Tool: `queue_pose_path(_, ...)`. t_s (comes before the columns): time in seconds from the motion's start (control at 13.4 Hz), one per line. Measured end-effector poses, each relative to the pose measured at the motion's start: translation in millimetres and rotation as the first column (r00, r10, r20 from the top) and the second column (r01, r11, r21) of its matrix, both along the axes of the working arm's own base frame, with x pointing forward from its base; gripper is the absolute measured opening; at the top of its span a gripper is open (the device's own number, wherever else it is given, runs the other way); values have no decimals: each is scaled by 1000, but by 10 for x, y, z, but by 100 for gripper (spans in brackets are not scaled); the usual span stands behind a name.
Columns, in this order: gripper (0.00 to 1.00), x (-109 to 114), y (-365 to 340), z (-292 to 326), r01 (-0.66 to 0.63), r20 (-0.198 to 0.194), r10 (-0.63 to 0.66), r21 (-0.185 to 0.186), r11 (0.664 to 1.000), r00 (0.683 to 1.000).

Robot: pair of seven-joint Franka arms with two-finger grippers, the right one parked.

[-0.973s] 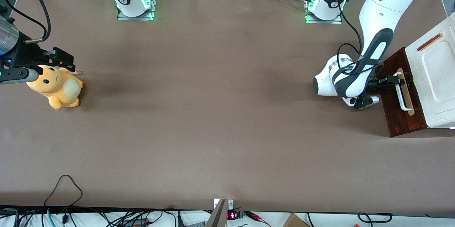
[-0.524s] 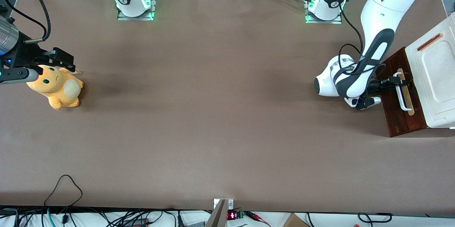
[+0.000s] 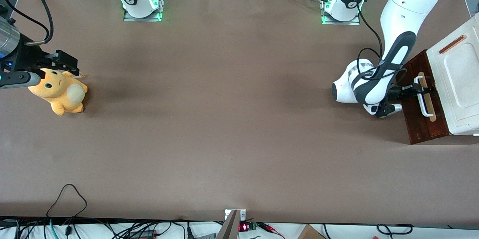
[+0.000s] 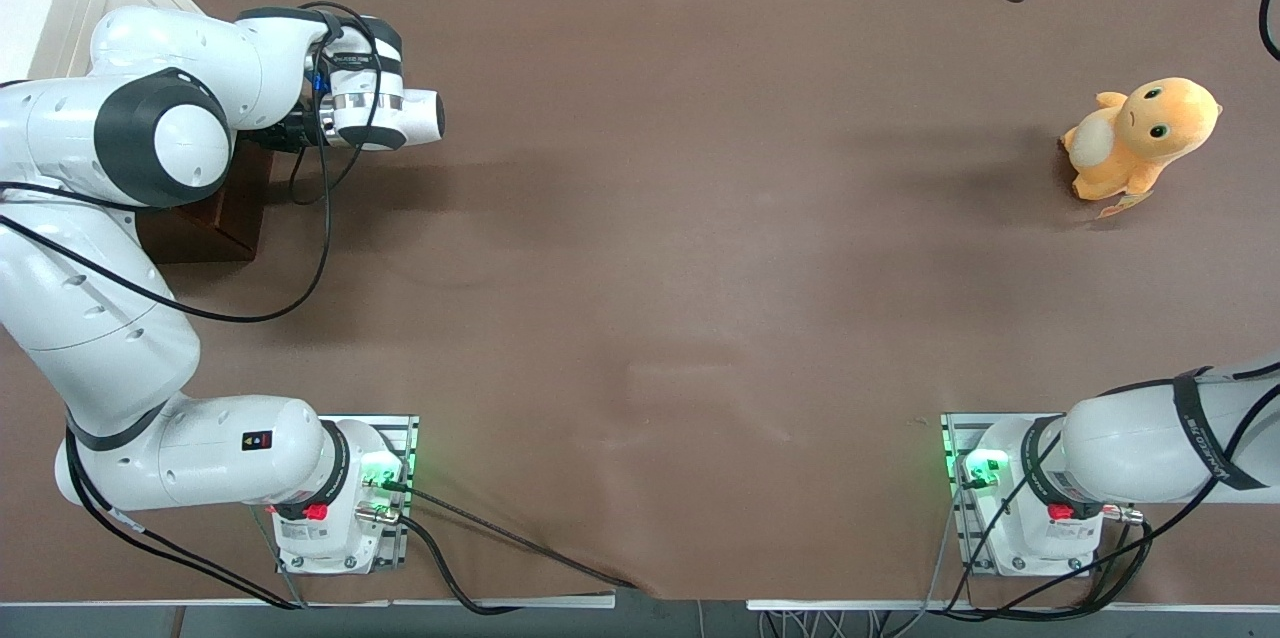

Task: Open lower drawer with left arm only
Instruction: 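Close the left gripper around the white drawer handle, then pull the gripped handle away from the cabinet to slide the drawer out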

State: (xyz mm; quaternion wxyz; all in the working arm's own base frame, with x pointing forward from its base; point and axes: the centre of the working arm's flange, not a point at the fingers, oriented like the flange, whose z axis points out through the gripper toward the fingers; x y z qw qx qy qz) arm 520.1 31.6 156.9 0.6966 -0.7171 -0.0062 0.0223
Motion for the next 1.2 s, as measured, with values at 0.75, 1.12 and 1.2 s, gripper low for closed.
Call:
queue_pose_path(0.75, 19, 3, 57, -46, -13, 2, 13, 0, 1000, 1000)
queue_pose_path(1.12, 18, 4, 49, -46, -12, 5, 12, 0, 1000, 1000)
queue_pose_path(1.2, 18, 5, 34, -46, -9, 5, 9, -1, 1000, 1000)
